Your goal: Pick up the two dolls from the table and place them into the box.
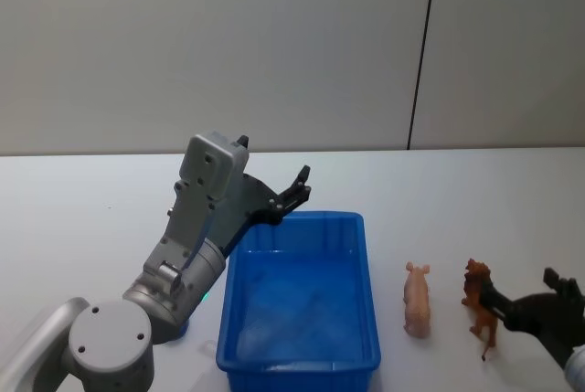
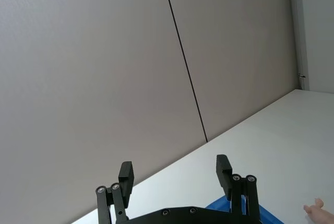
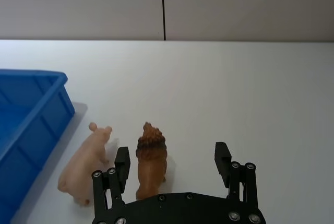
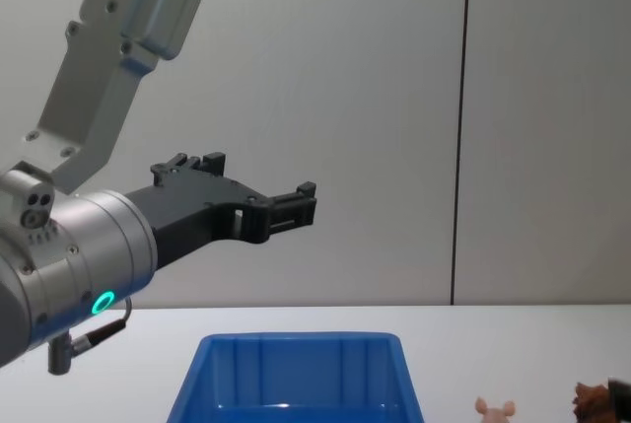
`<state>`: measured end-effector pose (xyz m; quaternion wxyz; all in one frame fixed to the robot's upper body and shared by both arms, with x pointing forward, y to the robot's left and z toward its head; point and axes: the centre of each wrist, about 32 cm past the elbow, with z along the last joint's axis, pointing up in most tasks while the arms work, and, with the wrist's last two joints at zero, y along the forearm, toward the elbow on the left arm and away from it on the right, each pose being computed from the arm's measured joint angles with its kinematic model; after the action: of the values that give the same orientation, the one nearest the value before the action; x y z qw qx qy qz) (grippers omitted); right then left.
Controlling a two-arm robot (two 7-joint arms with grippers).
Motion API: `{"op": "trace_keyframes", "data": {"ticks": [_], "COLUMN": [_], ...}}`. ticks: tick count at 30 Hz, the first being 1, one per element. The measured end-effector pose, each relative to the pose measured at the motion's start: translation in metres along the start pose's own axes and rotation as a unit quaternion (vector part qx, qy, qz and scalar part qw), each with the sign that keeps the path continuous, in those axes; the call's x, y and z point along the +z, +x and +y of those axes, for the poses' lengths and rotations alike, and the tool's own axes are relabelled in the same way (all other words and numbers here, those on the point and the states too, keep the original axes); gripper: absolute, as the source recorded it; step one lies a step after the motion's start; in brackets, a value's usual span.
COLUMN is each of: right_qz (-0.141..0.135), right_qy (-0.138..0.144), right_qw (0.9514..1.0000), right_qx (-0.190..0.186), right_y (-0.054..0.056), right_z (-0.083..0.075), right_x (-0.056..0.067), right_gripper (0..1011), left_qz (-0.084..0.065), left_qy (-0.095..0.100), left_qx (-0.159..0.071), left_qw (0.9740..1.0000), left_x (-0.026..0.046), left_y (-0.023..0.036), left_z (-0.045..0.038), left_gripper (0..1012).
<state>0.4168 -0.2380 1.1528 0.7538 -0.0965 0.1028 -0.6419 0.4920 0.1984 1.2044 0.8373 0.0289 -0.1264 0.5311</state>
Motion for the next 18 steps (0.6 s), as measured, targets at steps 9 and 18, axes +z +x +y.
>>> {"op": "trace_keyframes", "data": {"ticks": [9, 18], "right_qz": [0.005, 0.003], "right_qy": [-0.027, -0.042], "right_qw": [0.9996, 0.9988], "right_qx": [0.010, 0.023], "right_y": [0.002, 0.000], "right_z": [0.006, 0.014], "right_x": [-0.014, -0.024], "right_gripper": [1001, 1001], "left_qz": [0.000, 0.000], "left_qy": [0.000, 0.000], "left_qx": [0.000, 0.000], "left_qw": [1.0000, 1.0000], "left_x": [0.0000, 0.0000], "left_y": [0.0000, 0.0000], "left_z": [0.0000, 0.0000], "left_gripper": [1001, 1001]}}
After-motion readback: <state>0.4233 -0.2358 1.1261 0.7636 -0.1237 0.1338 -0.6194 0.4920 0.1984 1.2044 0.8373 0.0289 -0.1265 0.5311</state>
